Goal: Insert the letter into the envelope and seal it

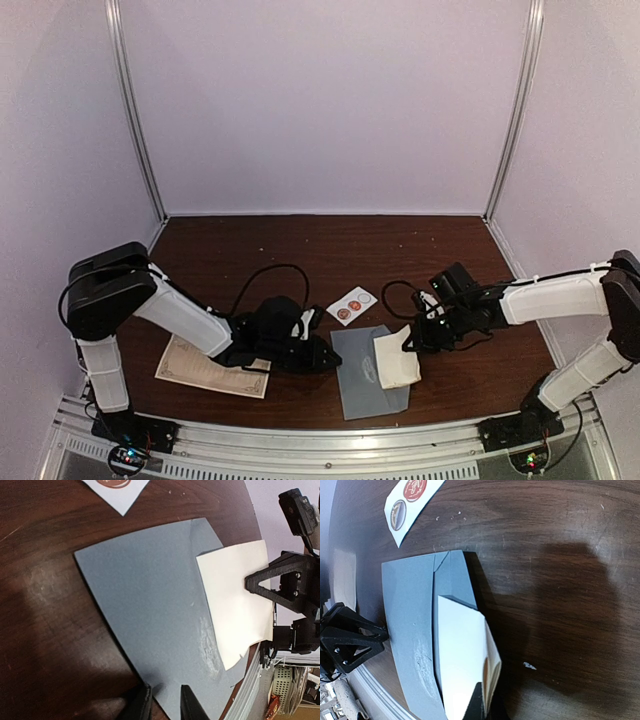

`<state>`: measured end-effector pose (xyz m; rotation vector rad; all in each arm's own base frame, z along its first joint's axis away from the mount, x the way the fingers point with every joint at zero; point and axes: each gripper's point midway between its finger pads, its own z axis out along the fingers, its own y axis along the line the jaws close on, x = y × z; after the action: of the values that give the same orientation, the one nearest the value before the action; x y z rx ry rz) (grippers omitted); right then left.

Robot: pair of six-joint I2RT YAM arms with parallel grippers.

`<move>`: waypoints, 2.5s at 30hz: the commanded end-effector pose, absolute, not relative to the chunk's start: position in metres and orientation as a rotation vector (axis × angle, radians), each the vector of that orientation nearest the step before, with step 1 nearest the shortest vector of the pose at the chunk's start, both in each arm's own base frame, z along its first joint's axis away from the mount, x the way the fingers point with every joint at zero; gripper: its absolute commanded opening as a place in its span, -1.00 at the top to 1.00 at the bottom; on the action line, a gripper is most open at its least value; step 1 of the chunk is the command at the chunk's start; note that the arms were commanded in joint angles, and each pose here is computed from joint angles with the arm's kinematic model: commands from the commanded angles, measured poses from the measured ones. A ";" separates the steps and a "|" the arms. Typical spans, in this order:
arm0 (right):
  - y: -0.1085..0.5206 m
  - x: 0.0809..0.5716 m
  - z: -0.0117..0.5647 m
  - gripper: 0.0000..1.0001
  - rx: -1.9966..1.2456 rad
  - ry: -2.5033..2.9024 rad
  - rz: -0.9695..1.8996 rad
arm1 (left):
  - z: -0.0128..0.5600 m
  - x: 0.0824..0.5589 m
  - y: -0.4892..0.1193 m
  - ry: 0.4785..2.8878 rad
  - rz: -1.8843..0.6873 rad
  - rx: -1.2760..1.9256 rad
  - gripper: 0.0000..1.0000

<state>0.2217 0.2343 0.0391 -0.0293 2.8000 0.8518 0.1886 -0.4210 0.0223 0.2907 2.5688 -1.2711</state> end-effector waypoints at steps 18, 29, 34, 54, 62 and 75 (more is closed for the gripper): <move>0.257 0.237 0.039 1.00 -0.031 2.746 0.975 | 0.008 0.190 -0.425 2.600 -1.244 0.339 0.58; 0.279 0.238 0.038 1.00 -0.089 2.738 1.030 | 0.009 0.192 -0.429 2.596 -1.248 0.350 0.59; 0.274 0.243 0.046 0.89 -0.117 2.725 0.964 | 0.010 0.192 -0.428 2.593 -1.245 0.343 0.59; 0.240 0.227 0.062 0.01 -0.121 2.740 0.755 | 0.023 0.196 -0.426 2.554 -1.247 0.331 0.45; 0.241 0.219 0.041 0.06 -0.119 2.781 0.735 | 0.017 0.194 -0.424 2.569 -1.249 0.330 0.52; 0.246 0.217 0.023 0.28 -0.139 2.814 0.711 | 0.003 0.190 -0.425 2.603 -1.249 0.332 0.68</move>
<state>0.2154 0.2459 0.0290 -0.1401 2.8205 0.7358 0.1909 -0.4314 0.0206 0.3378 2.5648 -1.2783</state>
